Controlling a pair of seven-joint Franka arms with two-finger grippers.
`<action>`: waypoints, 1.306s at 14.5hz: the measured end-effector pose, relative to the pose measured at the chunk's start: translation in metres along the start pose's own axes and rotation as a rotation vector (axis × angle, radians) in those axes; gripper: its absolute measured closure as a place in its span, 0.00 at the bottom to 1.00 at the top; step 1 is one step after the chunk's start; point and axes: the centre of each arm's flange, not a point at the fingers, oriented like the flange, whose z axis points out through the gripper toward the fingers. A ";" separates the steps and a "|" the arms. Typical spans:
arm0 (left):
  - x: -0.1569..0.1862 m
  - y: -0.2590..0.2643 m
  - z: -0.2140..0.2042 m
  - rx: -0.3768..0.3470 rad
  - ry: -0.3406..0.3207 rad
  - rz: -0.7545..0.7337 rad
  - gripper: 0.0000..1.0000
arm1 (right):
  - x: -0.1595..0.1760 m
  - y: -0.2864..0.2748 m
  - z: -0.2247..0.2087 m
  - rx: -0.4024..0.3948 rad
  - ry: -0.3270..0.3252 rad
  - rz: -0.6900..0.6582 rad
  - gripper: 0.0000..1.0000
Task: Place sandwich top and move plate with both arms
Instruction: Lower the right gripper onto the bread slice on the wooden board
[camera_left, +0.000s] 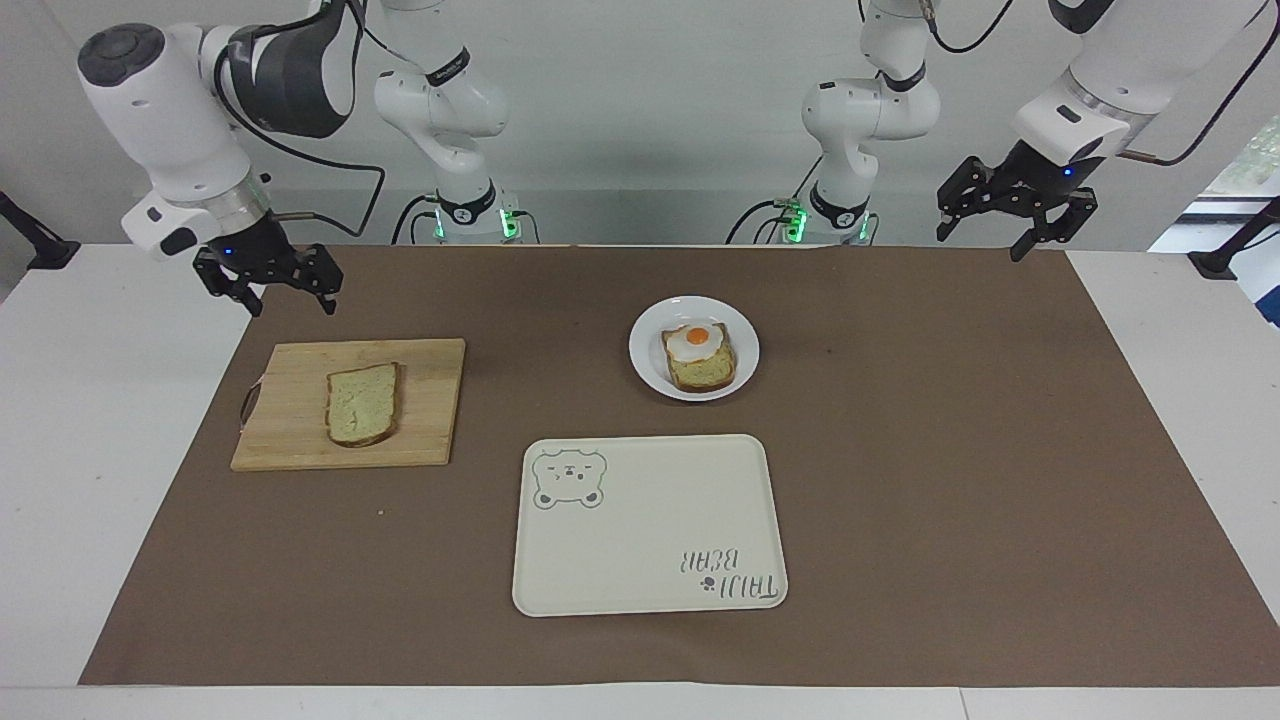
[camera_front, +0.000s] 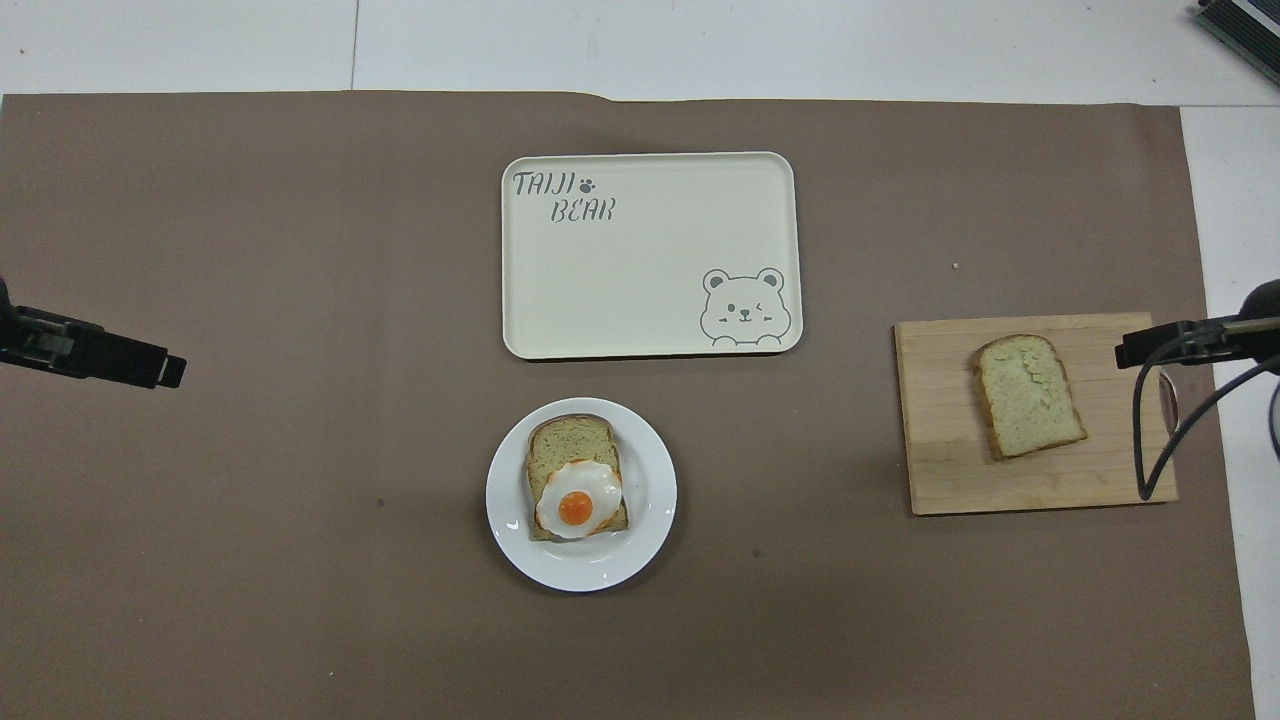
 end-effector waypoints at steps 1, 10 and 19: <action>0.000 0.000 0.000 0.000 0.000 0.000 0.00 | -0.001 0.003 0.013 0.000 0.001 -0.013 0.00; -0.001 -0.002 0.000 0.000 0.001 -0.004 0.00 | -0.009 0.040 0.122 0.007 -0.004 -0.099 0.00; -0.001 -0.004 -0.001 0.000 0.004 -0.007 0.00 | -0.013 0.062 0.201 0.099 -0.033 -0.096 0.26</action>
